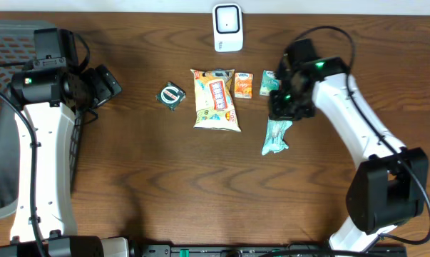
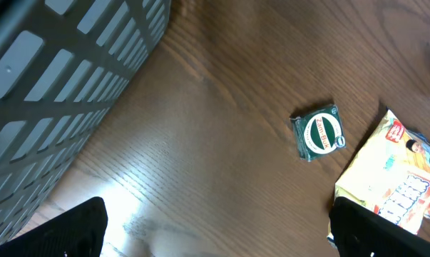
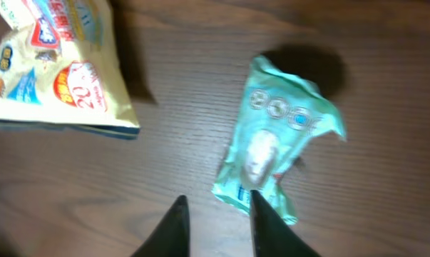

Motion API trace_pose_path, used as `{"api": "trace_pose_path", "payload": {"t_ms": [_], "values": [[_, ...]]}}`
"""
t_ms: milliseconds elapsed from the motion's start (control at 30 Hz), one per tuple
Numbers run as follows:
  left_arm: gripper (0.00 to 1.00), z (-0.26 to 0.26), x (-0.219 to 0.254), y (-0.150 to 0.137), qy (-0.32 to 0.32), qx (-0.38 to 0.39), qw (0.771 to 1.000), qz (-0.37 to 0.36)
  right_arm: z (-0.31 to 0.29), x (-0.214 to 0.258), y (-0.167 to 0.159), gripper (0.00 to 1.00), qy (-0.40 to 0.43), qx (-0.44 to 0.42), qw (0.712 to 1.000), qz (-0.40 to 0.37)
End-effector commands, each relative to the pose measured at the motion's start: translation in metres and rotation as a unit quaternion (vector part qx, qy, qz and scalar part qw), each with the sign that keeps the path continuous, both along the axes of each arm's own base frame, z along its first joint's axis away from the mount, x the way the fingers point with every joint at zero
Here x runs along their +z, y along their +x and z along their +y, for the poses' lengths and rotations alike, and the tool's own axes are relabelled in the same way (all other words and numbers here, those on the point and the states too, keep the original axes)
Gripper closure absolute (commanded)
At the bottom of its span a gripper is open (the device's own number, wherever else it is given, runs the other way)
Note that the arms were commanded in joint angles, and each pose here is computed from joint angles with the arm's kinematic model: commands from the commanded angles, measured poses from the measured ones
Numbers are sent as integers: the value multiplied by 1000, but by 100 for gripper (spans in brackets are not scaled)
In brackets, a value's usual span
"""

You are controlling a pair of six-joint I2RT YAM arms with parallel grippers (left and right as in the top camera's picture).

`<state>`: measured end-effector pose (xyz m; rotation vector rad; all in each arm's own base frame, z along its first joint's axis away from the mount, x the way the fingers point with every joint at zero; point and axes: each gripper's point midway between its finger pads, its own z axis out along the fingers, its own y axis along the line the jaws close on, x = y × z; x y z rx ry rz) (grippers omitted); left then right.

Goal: Scan the item barcode

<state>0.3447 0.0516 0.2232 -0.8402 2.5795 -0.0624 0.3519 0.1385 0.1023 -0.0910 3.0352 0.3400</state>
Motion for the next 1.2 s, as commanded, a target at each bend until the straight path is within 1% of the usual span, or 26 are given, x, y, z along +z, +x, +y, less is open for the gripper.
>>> {"api": "trace_pose_path", "payload": {"t_ms": [0,67,400,467,533,600,733,867,967,1067,1167], "values": [[2,2,2,0,1,6,1000,-3,-20,-14,-2,94,-99,-48,994,-10],[2,2,2,0,1,6,1000,-3,-23,-21,-4,95,-117,-54,992,-9],[2,2,2,0,1,6,1000,-3,-31,-79,-20,92,-126,-54,990,17],[2,2,2,0,1,6,1000,-3,-33,-88,-23,93,-127,-57,990,26],[2,2,2,0,1,6,1000,-3,-35,-93,-27,94,-130,-61,989,35],[2,2,2,0,1,6,1000,-3,-40,-93,-29,97,-133,-65,988,44],[2,2,2,0,1,6,1000,-3,-46,-78,-24,95,-135,-75,987,52],[2,2,2,0,1,6,1000,-3,-48,-53,-16,87,-136,-80,986,55],[2,2,2,0,1,6,1000,-3,-43,-38,-13,77,-130,-72,987,55],[2,2,2,0,1,6,1000,-3,-28,-34,-17,65,-109,-38,992,60],[2,2,2,0,1,6,1000,-3,-21,-37,-25,53,-118,-15,991,66]]}}
